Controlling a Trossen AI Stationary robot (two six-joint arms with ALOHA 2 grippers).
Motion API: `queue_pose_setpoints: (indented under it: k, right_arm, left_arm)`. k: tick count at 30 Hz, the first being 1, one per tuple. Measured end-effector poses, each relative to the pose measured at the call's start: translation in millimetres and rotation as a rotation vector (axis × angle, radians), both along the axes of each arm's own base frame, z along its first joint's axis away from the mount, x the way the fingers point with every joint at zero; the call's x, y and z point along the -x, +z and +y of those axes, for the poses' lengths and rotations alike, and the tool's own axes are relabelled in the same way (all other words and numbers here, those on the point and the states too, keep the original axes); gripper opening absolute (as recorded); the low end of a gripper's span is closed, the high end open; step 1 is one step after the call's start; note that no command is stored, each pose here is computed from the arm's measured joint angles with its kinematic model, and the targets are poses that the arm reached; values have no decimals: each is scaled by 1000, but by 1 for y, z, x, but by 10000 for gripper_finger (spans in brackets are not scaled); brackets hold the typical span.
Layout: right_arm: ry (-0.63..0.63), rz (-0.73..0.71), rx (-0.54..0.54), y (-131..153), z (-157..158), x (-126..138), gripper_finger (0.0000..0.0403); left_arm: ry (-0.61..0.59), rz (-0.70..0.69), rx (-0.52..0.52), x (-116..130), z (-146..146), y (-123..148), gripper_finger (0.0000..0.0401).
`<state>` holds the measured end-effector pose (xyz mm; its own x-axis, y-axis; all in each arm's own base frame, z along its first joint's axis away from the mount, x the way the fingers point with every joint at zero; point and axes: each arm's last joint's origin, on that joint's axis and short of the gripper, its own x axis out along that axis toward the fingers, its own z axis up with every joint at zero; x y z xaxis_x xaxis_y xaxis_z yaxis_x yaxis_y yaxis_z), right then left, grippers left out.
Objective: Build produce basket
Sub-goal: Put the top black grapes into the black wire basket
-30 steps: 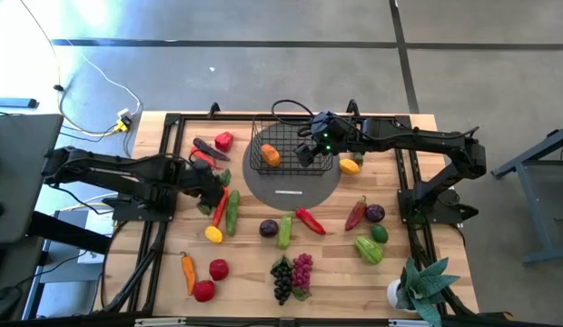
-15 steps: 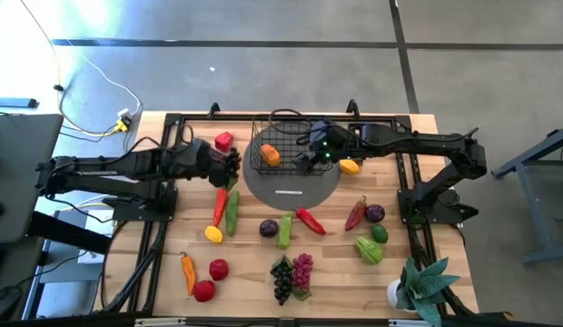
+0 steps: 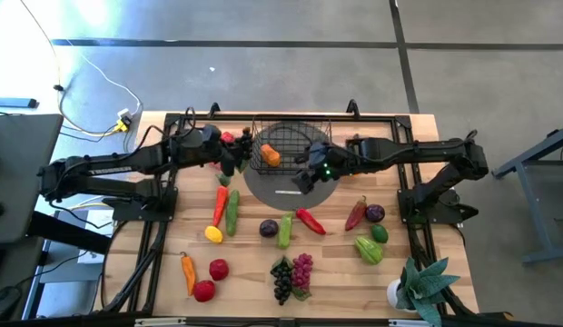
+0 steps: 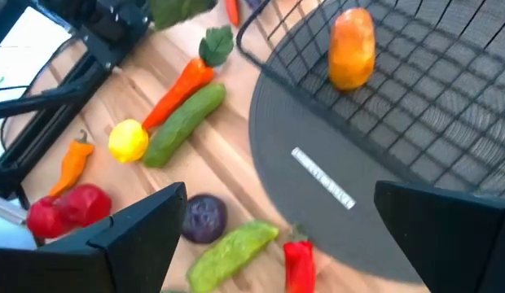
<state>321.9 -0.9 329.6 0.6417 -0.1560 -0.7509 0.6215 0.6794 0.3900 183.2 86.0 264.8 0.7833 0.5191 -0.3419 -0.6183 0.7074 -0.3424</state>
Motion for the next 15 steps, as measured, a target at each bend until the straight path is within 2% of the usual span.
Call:
queue_pose_setpoints:
  k: [7,12,15]
  right_arm:
    - [-25,47,-6,-4,24,6,380]
    - [-41,72,-25,-8,39,10,380]
    - [-56,98,-33,-10,46,13,380]
  left_arm:
    - [-25,-31,-88,-18,12,-3,51]
    - [-53,-48,-216,-31,19,-3,51]
    - [-61,-48,-248,-38,22,-7,51]
